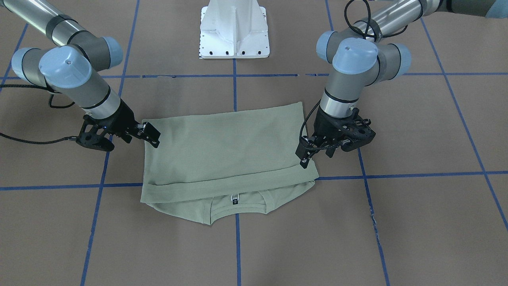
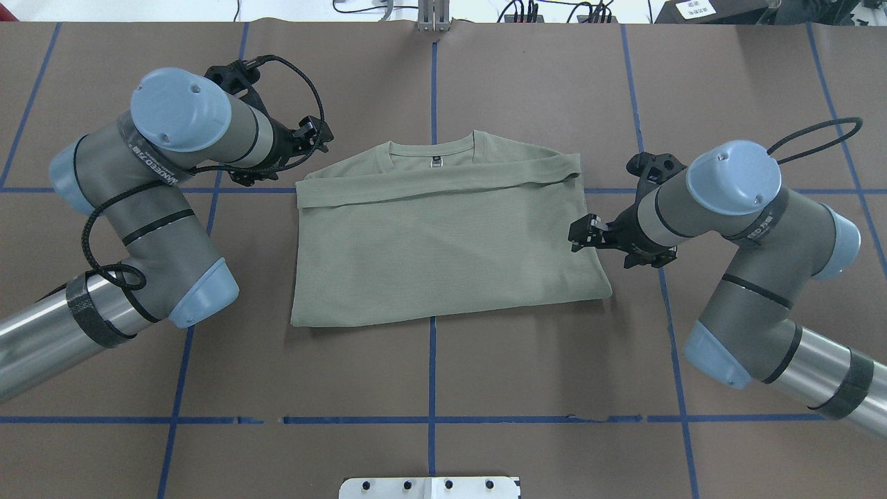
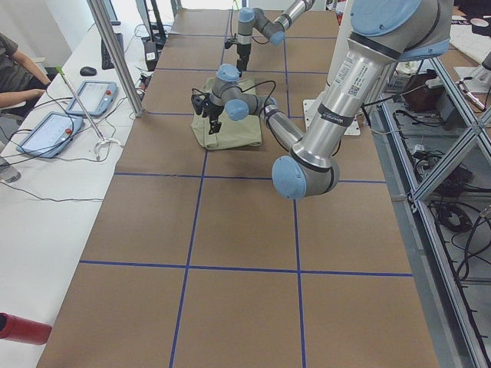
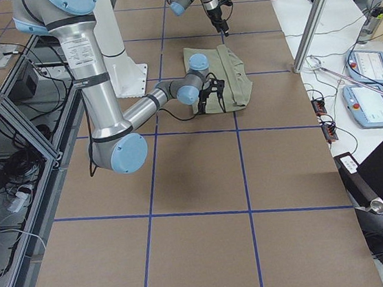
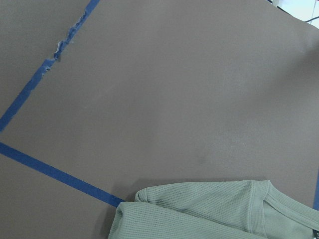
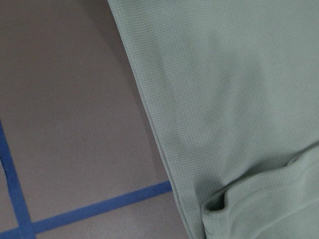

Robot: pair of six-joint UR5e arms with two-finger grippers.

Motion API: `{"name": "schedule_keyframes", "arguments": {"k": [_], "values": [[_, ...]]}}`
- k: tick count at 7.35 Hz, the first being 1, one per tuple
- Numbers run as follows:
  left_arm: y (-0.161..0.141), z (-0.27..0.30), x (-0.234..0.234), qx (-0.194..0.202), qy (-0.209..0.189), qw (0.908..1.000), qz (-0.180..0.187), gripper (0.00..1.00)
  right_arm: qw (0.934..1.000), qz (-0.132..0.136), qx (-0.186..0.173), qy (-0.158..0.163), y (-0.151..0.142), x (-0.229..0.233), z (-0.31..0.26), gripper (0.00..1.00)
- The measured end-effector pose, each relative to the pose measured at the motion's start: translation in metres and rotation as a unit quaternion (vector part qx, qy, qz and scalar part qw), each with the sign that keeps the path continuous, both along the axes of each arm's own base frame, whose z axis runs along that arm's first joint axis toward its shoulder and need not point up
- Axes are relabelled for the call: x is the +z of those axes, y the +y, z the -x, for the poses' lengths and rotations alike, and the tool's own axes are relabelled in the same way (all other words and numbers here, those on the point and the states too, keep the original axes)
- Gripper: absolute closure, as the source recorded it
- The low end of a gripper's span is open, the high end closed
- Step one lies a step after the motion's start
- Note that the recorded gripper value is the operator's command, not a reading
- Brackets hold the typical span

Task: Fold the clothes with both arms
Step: 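Release the hem and move the right gripper to the folded shirt's near corner, then grasp the folded shirt with the right gripper and drag it away from the left arm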

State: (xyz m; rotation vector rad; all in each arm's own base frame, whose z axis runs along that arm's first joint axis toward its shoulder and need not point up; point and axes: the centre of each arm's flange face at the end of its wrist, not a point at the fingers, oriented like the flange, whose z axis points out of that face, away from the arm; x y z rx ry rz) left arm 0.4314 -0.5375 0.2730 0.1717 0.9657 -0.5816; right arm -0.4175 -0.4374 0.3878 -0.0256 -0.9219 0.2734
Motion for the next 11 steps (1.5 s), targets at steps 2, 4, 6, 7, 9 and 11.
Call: {"name": "schedule_keyframes", "arguments": {"k": [2, 4, 6, 7, 9, 11], "values": [[0.000, 0.001, -0.002, 0.000, 0.001, 1.0000, -0.001, 0.00, 0.9999, -0.005, -0.005, 0.011, 0.011, 0.005, 0.016, 0.00], [0.002, 0.003, -0.005, -0.001, 0.005, 1.0000, -0.004, 0.00, 0.9998, -0.004, -0.009, 0.014, 0.016, 0.010, 0.021, 0.01], [0.003, 0.003, -0.006, -0.001, 0.005, 1.0000, -0.004, 0.00, 0.9997, -0.002, -0.015, 0.017, 0.022, 0.013, 0.026, 0.48], [0.003, 0.004, -0.006, -0.001, 0.005, 1.0000, -0.004, 0.00, 0.9998, 0.001, -0.014, 0.017, 0.024, 0.013, 0.028, 0.97], [0.003, 0.004, -0.005, 0.000, 0.005, 1.0000, -0.005, 0.00, 0.9998, 0.008, -0.009, 0.013, 0.025, 0.010, 0.028, 1.00], [0.003, 0.004, -0.007, 0.000, 0.006, 1.0000, -0.006, 0.01, 0.9998, 0.011, -0.010, 0.011, 0.026, 0.009, 0.027, 1.00]]}}
